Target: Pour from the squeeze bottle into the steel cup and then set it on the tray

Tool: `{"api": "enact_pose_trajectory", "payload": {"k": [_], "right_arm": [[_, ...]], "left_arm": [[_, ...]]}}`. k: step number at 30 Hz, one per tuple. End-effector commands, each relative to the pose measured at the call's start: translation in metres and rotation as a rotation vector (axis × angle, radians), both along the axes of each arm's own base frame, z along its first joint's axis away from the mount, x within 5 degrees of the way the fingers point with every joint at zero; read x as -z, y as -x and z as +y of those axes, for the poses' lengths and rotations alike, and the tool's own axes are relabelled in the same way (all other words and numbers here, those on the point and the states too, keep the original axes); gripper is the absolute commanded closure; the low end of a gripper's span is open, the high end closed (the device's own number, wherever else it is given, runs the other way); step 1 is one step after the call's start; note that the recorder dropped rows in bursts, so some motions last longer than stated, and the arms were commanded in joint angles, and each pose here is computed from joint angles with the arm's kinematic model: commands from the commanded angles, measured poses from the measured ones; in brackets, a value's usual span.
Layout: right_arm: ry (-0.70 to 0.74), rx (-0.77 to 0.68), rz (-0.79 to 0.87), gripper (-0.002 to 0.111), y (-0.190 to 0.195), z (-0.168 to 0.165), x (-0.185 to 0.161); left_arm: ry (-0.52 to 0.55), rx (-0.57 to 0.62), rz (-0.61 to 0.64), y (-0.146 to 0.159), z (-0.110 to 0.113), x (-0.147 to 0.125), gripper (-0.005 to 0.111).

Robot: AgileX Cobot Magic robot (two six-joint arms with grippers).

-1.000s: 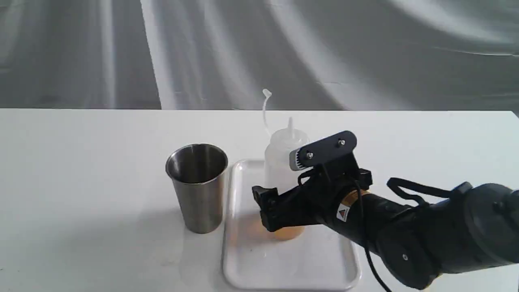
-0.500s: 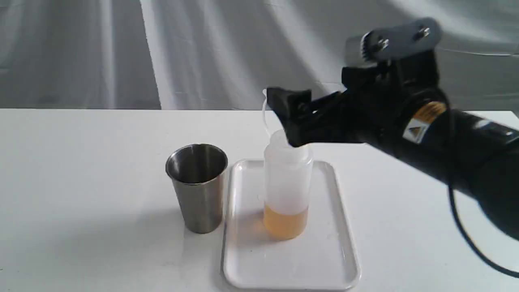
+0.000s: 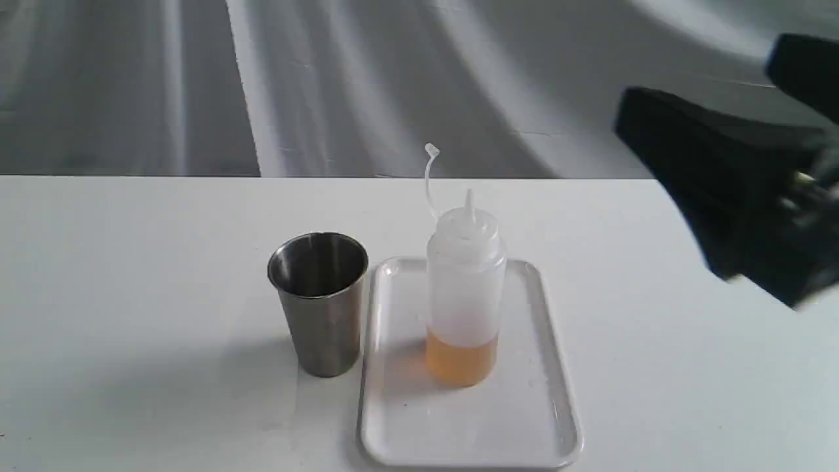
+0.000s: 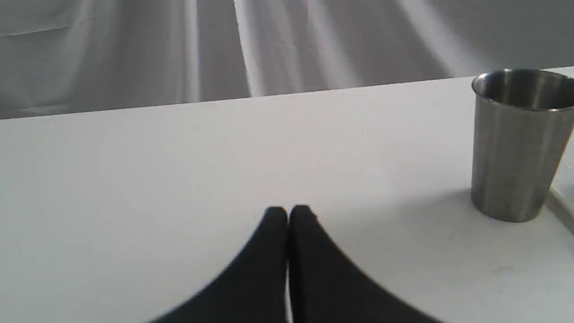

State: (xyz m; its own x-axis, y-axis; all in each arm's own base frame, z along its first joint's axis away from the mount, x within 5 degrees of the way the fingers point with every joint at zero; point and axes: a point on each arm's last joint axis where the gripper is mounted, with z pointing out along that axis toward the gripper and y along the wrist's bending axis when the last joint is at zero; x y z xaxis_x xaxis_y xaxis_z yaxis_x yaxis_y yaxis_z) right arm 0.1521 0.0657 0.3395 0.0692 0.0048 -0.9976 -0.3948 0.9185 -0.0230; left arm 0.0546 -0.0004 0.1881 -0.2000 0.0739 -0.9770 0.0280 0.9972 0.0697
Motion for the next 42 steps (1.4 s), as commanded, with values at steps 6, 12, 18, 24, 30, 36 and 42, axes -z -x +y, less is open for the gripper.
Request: {"api": "enact_pose_trajectory", "payload": {"k": [6,12,18,24,30,36,42], "right_arm": [[0.039,0.003,0.038,0.072,0.073,-0.032,0.008],[-0.031,-0.033,0.173,0.108,0.106,-0.042,0.02],[0.003,-0.033,0.226,0.108,0.114,-0.046,0.027],[0.123,0.036,0.174,0.108,0.111,-0.052,0.027],[0.071,0.113,0.191,0.108,0.116,-0.056,0.049],[-0.067,0.212,0.275,0.108,0.116,-0.055,0.092],[-0.085,0.261,0.287,0.108,0.106,-0.056,0.118]], "left_arm": [[0.001,-0.001,-0.006,0.0,0.0,0.001,0.107],[0.003,-0.002,-0.006,0.0,0.0,0.001,0.107],[0.003,-0.002,-0.006,0.0,0.0,0.001,0.107],[0.002,-0.001,-0.006,0.0,0.0,0.001,0.107],[0.002,-0.001,-0.006,0.0,0.0,0.001,0.107],[0.005,-0.002,-0.006,0.0,0.0,0.001,0.107],[0.005,-0.002,-0.006,0.0,0.0,0.001,0.107]]}}
